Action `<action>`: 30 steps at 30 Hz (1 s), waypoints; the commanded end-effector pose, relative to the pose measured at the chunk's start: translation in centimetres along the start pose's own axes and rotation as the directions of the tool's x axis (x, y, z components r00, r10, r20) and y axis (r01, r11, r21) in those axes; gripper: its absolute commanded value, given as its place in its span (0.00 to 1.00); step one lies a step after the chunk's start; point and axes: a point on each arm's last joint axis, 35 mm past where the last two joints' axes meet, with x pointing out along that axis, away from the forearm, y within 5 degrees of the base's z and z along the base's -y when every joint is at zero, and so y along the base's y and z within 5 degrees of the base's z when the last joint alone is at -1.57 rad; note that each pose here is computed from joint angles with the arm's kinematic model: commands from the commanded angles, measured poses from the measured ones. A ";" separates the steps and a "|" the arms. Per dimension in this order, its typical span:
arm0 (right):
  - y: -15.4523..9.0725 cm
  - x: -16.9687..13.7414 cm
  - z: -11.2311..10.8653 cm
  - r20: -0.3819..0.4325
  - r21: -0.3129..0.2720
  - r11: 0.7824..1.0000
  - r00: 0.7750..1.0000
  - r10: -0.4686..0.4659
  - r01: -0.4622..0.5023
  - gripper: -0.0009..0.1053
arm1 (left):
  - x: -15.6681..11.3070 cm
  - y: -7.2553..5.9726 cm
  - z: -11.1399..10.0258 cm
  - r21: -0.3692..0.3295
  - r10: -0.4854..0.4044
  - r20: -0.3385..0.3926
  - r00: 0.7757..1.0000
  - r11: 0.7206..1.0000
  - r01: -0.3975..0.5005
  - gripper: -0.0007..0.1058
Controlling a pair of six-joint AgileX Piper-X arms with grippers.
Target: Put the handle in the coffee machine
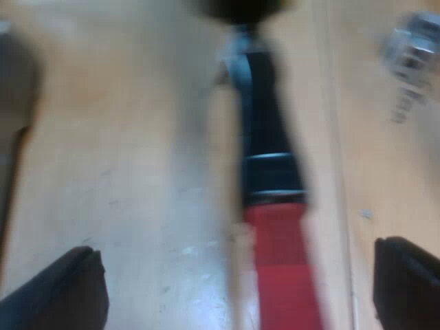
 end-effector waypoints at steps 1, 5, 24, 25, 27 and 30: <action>0.4 -0.7 0.3 0.025 -0.020 0.999 0.999 0.034 -0.034 0.01 | 0.1 0.4 0.0 -0.011 0.002 0.030 1.000 1.000 -0.002 0.76; 0.4 -0.7 0.3 0.027 -0.020 0.999 0.999 0.035 -0.034 0.01 | 0.6 0.3 -0.4 -0.001 -0.068 0.040 0.997 0.998 0.068 0.76; 0.6 -0.7 0.7 0.051 -0.001 0.998 0.996 0.068 -0.068 0.01 | 4.5 0.8 -1.1 0.007 -0.184 -0.052 0.982 0.983 0.185 0.76; 0.6 -0.7 0.7 0.051 -0.001 0.998 0.996 0.068 -0.068 0.01 | 4.7 0.9 -1.5 0.005 -0.179 -0.059 0.982 0.984 0.180 0.76; 0.6 -0.7 0.7 0.051 -0.001 0.998 0.996 0.068 -0.068 0.01 | 4.9 0.9 -1.9 0.003 -0.154 -0.080 0.985 0.988 0.155 0.76; 0.6 -0.7 0.7 0.051 -0.001 0.998 0.996 0.068 -0.068 0.01 | 5.0 1.0 -2.1 0.003 -0.143 -0.084 0.986 0.990 0.143 0.76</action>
